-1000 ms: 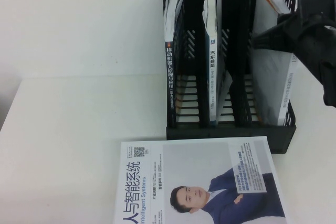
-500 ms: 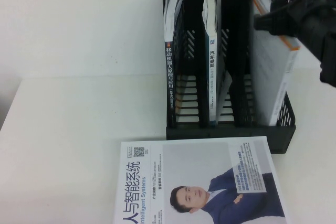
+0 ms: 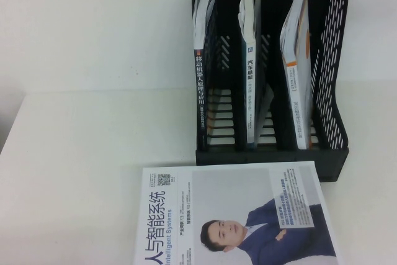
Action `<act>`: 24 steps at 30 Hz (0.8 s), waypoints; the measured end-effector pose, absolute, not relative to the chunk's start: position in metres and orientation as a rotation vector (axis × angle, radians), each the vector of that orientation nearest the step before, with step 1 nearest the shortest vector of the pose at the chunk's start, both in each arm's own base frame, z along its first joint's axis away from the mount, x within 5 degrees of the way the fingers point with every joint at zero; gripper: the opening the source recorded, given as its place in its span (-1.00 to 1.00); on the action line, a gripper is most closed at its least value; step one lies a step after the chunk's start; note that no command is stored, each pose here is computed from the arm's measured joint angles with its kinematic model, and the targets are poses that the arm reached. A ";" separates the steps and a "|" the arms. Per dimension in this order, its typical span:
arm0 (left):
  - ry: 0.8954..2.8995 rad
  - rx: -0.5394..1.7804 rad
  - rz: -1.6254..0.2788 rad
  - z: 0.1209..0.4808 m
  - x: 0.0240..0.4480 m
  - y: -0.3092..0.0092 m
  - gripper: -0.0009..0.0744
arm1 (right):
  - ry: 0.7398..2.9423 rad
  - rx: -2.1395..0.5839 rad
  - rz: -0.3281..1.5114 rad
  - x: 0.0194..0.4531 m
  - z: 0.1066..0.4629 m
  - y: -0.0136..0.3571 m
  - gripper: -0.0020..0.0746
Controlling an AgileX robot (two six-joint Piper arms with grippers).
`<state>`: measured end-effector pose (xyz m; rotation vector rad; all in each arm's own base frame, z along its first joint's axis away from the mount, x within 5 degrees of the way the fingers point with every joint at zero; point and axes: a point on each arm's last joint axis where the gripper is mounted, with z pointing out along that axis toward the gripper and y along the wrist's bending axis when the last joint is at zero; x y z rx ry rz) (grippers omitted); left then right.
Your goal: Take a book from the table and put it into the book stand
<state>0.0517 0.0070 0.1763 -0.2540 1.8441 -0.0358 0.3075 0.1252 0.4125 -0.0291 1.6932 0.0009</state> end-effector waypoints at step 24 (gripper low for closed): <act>1.844 -0.253 -0.034 0.176 0.052 0.007 -0.98 | 2.020 -0.339 0.021 0.248 0.275 0.173 0.20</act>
